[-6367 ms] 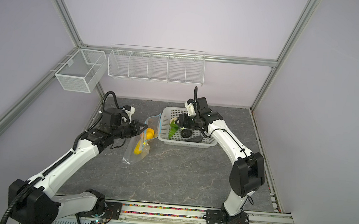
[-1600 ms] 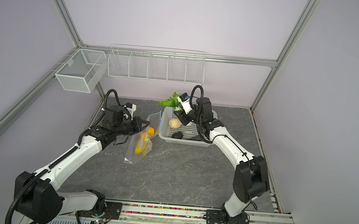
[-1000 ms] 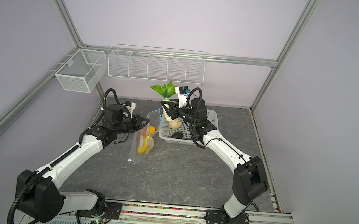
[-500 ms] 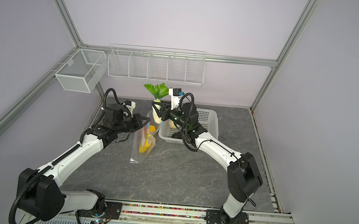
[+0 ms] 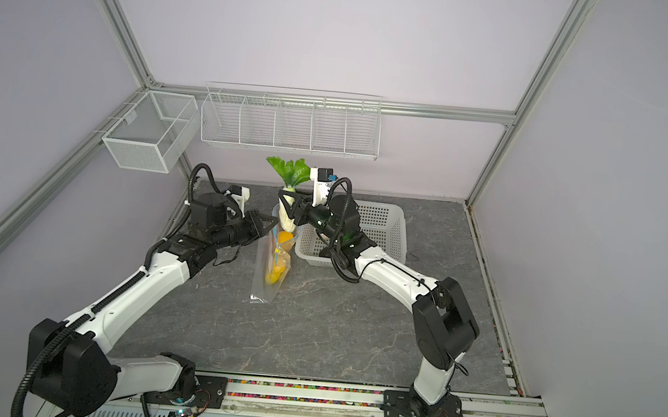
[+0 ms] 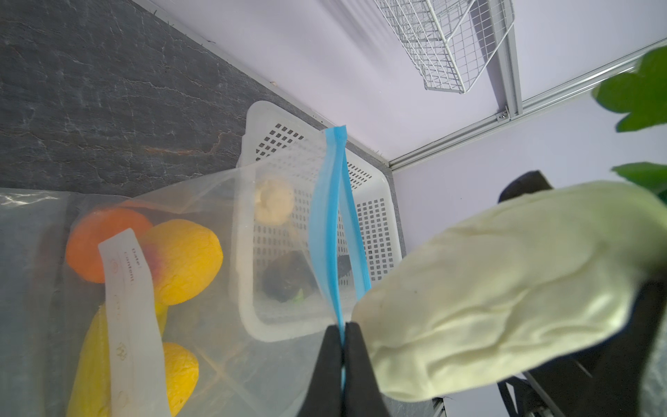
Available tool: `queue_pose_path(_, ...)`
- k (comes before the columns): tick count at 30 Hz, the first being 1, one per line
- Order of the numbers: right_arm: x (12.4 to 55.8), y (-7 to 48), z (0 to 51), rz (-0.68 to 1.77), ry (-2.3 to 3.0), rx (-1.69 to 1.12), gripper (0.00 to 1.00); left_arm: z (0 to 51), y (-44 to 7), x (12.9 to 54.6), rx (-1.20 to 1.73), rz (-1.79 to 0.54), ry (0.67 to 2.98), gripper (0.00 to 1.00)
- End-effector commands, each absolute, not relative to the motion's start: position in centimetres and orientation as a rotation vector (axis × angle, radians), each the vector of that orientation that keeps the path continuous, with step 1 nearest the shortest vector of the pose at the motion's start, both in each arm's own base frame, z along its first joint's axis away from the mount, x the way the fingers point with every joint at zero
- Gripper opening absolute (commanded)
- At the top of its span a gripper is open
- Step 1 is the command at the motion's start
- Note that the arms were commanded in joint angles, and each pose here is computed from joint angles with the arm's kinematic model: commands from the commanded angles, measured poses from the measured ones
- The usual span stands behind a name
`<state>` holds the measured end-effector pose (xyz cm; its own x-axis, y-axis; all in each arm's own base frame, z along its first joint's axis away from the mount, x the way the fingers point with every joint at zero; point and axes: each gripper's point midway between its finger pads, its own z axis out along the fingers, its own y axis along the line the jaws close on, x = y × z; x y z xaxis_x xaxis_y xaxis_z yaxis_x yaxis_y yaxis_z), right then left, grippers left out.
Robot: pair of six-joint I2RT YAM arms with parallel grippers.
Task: Place the food in the zip-top bag and seal the zipper
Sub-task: 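Carry the leafy vegetable with the right gripper over the bag mouth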
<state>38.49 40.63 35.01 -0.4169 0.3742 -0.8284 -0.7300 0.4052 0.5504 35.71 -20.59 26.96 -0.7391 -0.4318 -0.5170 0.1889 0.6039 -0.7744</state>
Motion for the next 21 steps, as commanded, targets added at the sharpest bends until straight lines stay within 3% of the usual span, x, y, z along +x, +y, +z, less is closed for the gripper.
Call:
queue_pose_path(1,38.7,40.8,35.3,1.277,1.544,-0.274,0.31,28.2,-20.3,35.7,-0.177,-1.143,2.079,0.00)
queue_pose_path(21,38.4,41.8,32.8,1.288,1.592,-0.270,0.33,26.1,-20.0,36.7,-0.218,-1.129,2.113,0.00)
